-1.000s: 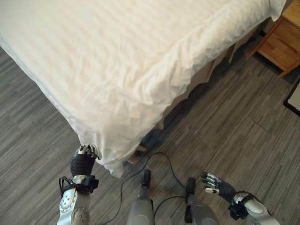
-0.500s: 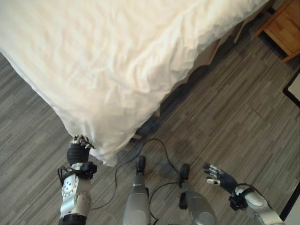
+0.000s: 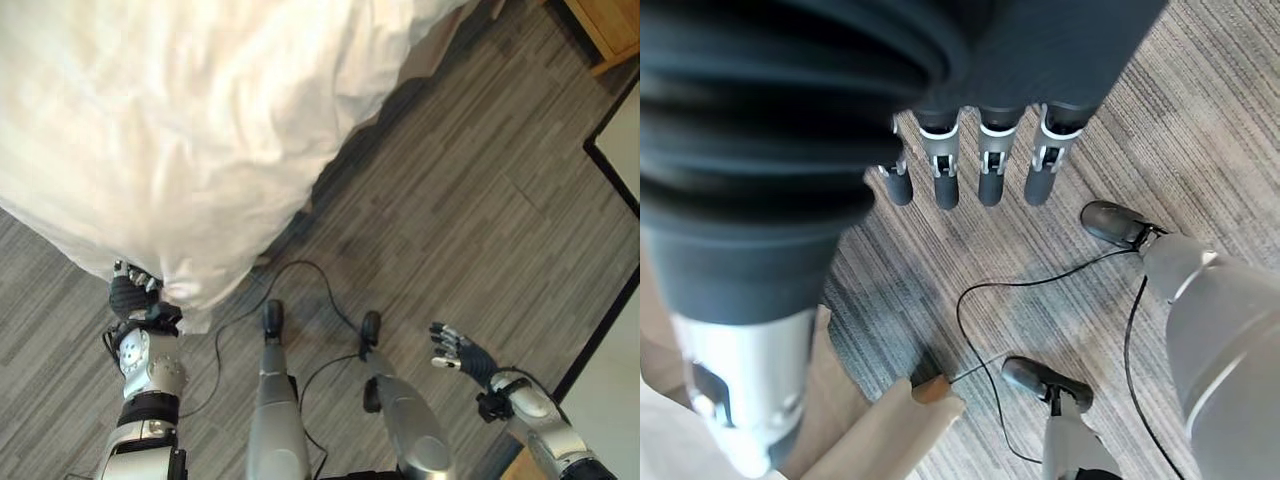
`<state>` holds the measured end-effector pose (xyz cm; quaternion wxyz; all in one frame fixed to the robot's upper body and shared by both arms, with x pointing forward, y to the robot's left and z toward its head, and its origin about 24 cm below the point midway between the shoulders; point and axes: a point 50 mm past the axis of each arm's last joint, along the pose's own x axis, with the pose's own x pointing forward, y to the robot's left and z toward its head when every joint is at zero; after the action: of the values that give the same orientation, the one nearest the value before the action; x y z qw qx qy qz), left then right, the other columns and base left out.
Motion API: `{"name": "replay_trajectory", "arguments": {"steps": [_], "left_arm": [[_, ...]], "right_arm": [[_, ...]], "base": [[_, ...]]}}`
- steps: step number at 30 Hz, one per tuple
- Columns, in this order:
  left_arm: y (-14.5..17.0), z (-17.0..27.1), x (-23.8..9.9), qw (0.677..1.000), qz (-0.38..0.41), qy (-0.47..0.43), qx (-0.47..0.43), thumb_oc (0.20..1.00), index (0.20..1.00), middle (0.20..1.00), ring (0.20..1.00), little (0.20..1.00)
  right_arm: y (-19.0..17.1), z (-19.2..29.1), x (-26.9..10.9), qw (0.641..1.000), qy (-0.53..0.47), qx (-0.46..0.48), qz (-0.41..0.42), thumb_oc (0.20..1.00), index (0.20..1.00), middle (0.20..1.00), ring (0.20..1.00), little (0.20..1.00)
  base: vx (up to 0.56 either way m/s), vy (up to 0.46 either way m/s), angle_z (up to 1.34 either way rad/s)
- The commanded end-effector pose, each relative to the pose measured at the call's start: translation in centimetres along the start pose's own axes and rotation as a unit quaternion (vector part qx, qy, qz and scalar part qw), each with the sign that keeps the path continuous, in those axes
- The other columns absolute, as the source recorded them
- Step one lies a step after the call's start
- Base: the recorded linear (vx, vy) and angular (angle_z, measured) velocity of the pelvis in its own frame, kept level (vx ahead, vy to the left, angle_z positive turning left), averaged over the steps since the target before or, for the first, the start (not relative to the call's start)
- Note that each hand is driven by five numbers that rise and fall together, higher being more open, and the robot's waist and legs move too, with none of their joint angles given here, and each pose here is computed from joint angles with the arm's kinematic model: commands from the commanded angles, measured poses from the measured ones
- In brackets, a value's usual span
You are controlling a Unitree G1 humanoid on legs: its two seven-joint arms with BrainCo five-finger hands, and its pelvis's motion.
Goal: Making the bed.
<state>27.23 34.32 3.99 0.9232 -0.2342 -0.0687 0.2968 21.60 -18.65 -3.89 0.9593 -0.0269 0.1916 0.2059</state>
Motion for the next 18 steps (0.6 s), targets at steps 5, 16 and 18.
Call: {"name": "replay_trajectory", "arguments": {"steps": [5, 16, 18], "left_arm": [[0.5, -8.8, -4.3, 0.982, -0.003, 0.180, 0.063, 0.200, 0.200, 0.200, 0.200, 0.200], [1.5, -13.9, -9.7, 0.950, -0.029, 0.297, 0.096, 0.200, 0.200, 0.200, 0.200, 0.200], [2.1, -13.4, -9.6, 0.953, -0.022, 0.288, 0.092, 0.200, 0.200, 0.200, 0.200, 0.200]], "right_arm": [[1.6, 0.4, 1.1, 0.999, -0.019, 0.021, 0.025, 1.000, 1.000, 1.000, 1.000, 1.000], [3.1, -1.3, 1.0, 0.998, 0.012, 0.041, 0.038, 1.000, 1.000, 1.000, 1.000, 1.000], [3.2, -1.6, 0.8, 0.998, 0.019, 0.042, 0.039, 1.000, 1.000, 1.000, 1.000, 1.000]], "base": [[0.00, -0.031, 0.01], [0.01, -0.041, -0.01], [0.01, -0.002, -0.02]]}}
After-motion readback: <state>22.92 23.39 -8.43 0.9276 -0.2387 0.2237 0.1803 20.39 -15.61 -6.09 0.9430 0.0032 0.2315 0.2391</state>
